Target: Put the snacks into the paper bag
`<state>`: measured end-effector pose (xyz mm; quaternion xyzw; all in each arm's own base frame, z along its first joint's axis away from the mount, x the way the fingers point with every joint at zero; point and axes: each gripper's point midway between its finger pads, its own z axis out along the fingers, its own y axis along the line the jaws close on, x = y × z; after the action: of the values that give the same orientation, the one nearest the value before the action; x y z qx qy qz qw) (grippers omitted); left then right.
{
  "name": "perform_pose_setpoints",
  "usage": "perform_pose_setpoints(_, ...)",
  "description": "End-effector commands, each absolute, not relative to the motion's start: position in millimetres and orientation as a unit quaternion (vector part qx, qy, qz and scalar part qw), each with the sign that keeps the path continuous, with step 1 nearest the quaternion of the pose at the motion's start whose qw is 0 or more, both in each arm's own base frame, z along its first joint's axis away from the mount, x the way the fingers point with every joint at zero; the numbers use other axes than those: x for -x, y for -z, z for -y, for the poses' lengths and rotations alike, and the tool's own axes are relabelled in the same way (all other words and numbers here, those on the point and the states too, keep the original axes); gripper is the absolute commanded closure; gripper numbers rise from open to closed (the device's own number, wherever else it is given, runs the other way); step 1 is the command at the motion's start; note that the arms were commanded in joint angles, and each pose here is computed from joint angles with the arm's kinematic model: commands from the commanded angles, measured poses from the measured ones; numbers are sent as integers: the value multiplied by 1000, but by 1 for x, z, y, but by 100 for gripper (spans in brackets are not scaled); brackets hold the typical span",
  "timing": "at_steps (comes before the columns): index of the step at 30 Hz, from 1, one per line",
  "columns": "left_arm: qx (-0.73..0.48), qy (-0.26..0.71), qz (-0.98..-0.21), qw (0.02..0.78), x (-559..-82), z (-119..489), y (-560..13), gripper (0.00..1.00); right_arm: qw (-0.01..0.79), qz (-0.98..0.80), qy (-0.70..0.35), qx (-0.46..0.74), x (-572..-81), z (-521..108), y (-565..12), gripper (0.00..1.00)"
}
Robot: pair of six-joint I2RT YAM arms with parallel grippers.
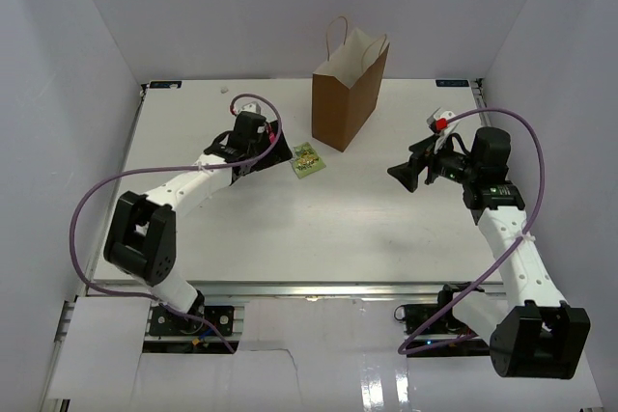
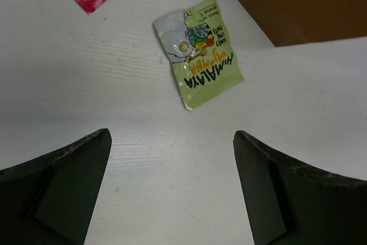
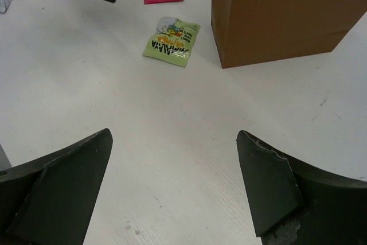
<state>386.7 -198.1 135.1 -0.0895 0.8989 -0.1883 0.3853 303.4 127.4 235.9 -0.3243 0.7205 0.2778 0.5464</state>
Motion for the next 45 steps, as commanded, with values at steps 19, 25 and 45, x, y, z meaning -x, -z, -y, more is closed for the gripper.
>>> perform_pose_setpoints(19, 172, 128, -937, 276, -448, 245, -66, 5, 580, -698, -251, 336, -307, -125, -250, 6)
perform_pose_setpoints(25, 166, 74, -944, 274, -458, 254, -60, 5, 579, -701, -242, 339, -309, -123, -245, 7)
perform_pose_setpoints(45, 152, -51, -965, 207, -432, 229, 16, 41, 583, -696, -242, 341, -307, -124, -248, 7)
